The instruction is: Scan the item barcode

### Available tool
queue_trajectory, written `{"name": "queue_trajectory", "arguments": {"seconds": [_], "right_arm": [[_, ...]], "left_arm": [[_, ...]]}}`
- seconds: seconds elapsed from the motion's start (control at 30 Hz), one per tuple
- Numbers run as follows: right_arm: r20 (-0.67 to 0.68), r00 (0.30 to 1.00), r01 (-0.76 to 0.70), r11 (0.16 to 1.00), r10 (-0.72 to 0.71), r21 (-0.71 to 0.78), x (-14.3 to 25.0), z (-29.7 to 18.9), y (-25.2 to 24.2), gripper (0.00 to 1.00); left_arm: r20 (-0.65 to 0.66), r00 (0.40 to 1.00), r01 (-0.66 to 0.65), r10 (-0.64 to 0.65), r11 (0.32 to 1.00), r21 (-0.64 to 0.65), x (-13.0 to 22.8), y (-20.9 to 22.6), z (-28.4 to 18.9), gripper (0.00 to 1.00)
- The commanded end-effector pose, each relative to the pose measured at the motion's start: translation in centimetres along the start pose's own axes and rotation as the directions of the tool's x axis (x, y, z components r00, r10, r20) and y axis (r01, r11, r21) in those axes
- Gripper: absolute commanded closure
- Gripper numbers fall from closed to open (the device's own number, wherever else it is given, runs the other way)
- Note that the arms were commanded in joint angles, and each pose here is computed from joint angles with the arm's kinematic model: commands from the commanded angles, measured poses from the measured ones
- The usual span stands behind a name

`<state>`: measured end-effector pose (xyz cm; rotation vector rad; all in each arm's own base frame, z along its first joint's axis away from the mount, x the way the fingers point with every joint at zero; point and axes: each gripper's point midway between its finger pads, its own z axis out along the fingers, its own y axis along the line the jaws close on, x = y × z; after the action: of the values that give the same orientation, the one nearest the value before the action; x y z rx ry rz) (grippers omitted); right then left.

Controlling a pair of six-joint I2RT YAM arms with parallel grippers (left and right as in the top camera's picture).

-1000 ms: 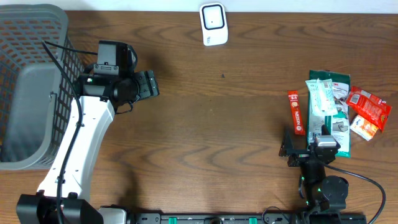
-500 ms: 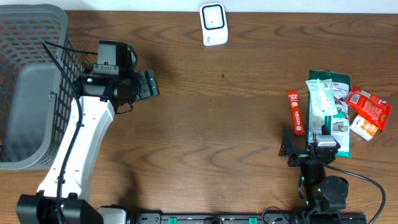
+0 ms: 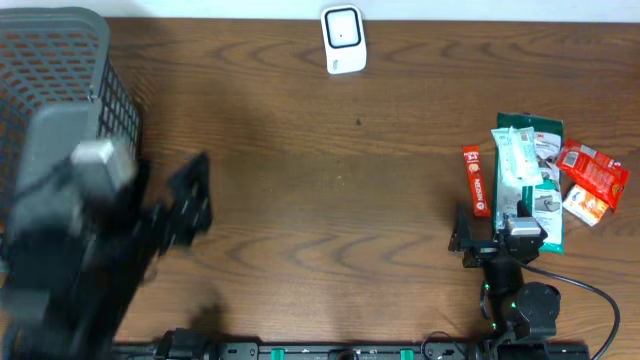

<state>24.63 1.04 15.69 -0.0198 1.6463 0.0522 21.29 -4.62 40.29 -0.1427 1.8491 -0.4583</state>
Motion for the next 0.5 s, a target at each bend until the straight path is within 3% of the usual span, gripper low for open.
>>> {"name": "queue_trajectory", "arguments": {"seconds": [0.0, 0.2, 0.47], "right_arm": [[0.000, 1.000, 0.013, 0.999, -0.013, -0.032, 0.1, 0.0, 0.7, 0.01], [0.000, 1.000, 0.013, 0.999, -0.013, -0.032, 0.1, 0.0, 0.7, 0.01], [0.000, 1.000, 0.013, 0.999, -0.013, -0.032, 0.1, 0.0, 0.7, 0.01]], "left_arm": [[0.078, 0.997, -0.022, 0.022, 1.000, 0.007, -0.2, -0.2, -3.5, 0.16], [0.126, 0.992, -0.002, 0.012, 0.997, -0.083, 3.5, 1.8, -8.7, 0.16], [0.203, 0.979, -0.003, 0.023, 0.995, -0.098, 6.5, 2.9, -11.1, 0.16]]}}
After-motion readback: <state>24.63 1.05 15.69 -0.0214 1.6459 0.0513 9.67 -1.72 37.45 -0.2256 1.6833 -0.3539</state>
